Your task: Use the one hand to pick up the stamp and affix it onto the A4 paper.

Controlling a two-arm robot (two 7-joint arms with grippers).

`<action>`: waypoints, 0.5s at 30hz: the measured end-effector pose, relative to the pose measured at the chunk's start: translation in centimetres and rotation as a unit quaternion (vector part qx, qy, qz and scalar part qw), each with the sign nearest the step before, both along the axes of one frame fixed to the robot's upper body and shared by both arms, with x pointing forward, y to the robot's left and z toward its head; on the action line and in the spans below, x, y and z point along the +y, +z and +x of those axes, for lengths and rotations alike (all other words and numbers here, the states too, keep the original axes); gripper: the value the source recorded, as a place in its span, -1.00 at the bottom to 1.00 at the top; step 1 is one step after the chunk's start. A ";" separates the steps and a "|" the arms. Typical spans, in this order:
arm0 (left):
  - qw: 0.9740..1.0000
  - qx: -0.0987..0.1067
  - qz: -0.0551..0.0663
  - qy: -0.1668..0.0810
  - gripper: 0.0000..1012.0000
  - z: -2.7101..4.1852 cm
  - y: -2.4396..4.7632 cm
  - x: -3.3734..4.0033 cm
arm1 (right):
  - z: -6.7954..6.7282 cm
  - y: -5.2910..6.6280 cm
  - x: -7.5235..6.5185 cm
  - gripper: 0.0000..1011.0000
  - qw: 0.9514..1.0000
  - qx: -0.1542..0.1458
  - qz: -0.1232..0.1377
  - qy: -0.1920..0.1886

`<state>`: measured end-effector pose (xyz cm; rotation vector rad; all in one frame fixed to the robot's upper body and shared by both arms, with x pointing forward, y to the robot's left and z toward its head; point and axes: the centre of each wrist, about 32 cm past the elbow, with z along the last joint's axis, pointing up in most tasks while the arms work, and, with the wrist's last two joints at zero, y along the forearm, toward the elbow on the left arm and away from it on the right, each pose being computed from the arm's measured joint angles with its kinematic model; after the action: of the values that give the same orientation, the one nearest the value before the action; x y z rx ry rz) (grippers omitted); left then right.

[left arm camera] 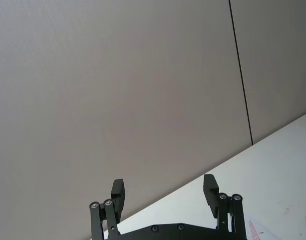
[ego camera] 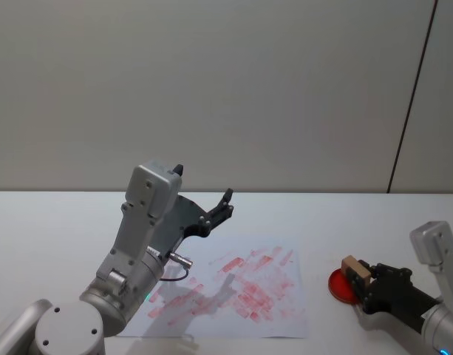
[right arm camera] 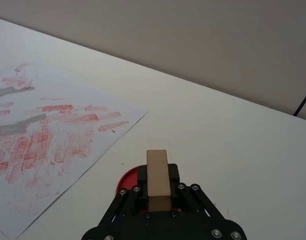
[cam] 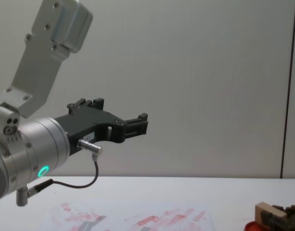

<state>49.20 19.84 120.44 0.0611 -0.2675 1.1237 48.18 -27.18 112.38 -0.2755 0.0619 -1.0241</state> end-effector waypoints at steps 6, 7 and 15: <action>1.000 0.000 0.000 0.000 0.98 0.00 0.00 0.00 | 0.1 -0.2 -0.1 -0.35 1.000 0.006 -0.003 0.000; 1.000 0.000 0.000 0.000 0.98 0.00 0.00 0.00 | 0.1 -0.2 -0.1 -0.26 1.000 0.006 -0.004 0.000; 1.000 0.000 0.000 0.000 0.98 0.00 0.00 0.00 | 0.3 0.1 -0.1 0.29 1.000 0.003 0.008 -0.003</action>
<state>49.20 19.84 120.44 0.0611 -0.2676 1.1238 48.48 -27.31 112.47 -0.2645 0.0751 -1.0278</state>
